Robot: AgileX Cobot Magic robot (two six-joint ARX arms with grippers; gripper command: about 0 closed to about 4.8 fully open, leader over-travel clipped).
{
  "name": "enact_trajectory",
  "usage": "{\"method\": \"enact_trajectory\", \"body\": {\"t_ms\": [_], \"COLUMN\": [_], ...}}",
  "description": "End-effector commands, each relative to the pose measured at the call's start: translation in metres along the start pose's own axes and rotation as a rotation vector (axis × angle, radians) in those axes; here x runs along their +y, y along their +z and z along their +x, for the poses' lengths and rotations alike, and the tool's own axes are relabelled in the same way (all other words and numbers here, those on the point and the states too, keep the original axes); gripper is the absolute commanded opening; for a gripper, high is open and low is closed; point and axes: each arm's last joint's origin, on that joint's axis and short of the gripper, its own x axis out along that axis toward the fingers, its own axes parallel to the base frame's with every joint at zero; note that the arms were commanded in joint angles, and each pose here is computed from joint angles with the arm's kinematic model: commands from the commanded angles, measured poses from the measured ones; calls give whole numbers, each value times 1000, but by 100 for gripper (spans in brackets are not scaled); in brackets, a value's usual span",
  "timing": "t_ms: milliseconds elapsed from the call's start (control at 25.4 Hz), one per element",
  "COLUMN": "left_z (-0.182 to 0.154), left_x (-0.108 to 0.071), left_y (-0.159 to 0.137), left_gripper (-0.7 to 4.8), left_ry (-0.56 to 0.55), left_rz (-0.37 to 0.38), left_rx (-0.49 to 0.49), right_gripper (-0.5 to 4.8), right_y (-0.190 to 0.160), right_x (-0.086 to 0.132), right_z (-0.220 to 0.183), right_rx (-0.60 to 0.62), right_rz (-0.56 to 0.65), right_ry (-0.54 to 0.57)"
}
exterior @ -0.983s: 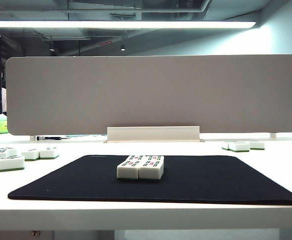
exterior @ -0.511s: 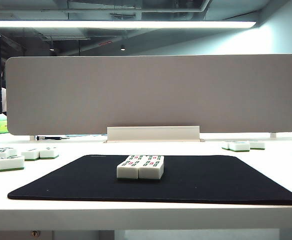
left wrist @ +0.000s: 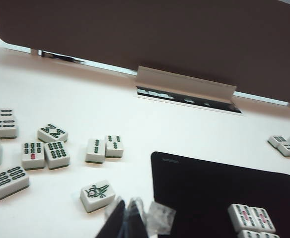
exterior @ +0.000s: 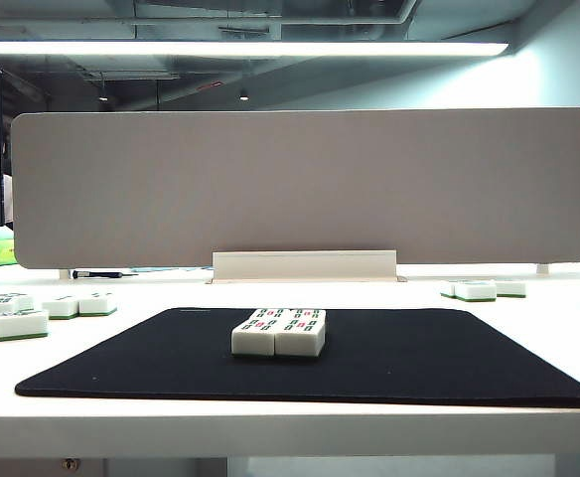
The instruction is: Arrange four mahjong tiles into a neat stack, creating two layers of paired tiles.
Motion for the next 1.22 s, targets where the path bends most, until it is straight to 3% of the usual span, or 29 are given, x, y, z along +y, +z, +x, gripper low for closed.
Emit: {"method": "enact_trajectory", "body": {"t_ms": [39,157,511,708,944,1140,1219], "left_z": [3,14,57,89,127,164,175], "left_x": [-5,-10,-19,-42,-81,-119,-128], "left_y": [19,47,87,93,79,60,55], "left_gripper": [-5,-5,-5,-5,-5,-5,-5], "left_ry": [-38,-87,-202,-264,-316,-333,-341], "left_rz": [-3,-17,-64,-33,33,91,103], "left_rx": [24,85,287,387,536,761,803], "right_gripper": [-1,-1,-1,-1,-1,-1,-1], "right_y": [-1,-1,-1,-1,-1,-1,-1], "right_x": [1,1,1,1,1,1,1], "right_z": [-2,-2,-2,-2,-2,-2,-2], "right_rx": [-21,-21,-21,-21,-21,-21,-21], "right_rz": [-19,-19,-19,-19,-23,-23,-23], "right_ry": [8,9,8,8,5,5,5]}}
